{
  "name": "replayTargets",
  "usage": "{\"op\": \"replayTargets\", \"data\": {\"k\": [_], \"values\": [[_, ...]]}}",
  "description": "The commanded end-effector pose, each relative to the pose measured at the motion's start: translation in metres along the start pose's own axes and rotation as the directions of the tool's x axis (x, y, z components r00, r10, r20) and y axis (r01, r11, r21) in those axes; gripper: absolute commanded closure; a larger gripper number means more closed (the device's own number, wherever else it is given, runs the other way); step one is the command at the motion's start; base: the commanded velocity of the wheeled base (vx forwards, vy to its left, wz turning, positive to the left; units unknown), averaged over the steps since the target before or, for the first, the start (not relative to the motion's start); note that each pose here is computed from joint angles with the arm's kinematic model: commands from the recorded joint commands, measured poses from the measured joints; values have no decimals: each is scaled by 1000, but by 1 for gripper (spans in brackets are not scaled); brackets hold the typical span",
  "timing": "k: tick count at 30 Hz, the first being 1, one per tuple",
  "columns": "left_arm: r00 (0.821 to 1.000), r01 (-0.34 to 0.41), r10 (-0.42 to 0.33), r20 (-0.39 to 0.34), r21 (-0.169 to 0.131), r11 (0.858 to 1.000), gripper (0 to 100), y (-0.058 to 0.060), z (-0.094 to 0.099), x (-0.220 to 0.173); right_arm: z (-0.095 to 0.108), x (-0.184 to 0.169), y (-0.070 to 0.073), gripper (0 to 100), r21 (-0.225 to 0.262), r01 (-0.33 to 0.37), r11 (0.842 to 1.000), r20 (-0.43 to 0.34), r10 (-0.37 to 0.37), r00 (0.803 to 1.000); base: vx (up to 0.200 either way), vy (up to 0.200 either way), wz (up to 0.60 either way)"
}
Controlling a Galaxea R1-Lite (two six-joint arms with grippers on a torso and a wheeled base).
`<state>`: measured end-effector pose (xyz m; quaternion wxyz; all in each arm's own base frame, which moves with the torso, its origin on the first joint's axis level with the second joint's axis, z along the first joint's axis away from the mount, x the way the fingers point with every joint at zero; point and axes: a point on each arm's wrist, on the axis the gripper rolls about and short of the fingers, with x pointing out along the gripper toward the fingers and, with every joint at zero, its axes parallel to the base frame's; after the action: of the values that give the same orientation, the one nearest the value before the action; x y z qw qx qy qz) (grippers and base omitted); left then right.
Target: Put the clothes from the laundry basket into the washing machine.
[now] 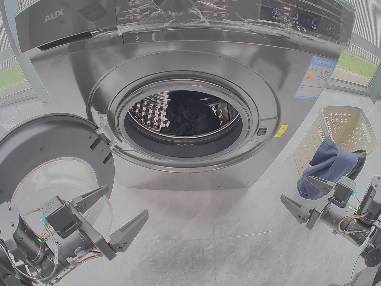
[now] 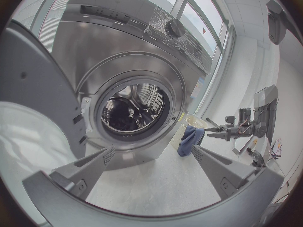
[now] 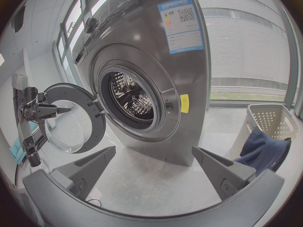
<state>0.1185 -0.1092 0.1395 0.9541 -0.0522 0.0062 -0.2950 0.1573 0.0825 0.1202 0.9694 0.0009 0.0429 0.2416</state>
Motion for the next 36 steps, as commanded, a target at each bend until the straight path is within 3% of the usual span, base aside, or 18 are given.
{"op": "replayTargets", "data": {"k": [1,9,15,21,24,26,28,36], "values": [[998,-45,45,48,4,999,0,8,11,-26,9,-22,-3,0,2,50,999,36,-50,998,0,0,0],[990,-139,139,31,10,990,0,22,14,-58,8,-53,-5,0,9,141,990,-28,-141,990,-100,0,0],[983,-183,183,-4,17,983,0,27,8,-85,11,-79,-6,0,19,178,984,3,-178,984,-67,0,0],[964,-265,264,41,14,964,0,31,0,-124,3,-119,-7,0,16,224,974,13,-225,974,0,-33,0],[957,-287,286,44,17,958,0,31,-7,-136,-2,-131,-8,0,14,261,965,20,-262,965,0,-200,0],[950,-307,306,67,20,951,0,29,-15,-151,-8,-148,-8,0,27,327,944,55,-328,943,0,-200,0],[950,-305,302,84,21,952,0,27,-20,-158,-12,-155,-8,0,31,353,935,59,-354,933,0,-200,0],[932,-358,355,78,22,934,0,22,-39,-173,-30,-177,-2,0,41,403,914,91,-405,910,0,-200,0]]}}
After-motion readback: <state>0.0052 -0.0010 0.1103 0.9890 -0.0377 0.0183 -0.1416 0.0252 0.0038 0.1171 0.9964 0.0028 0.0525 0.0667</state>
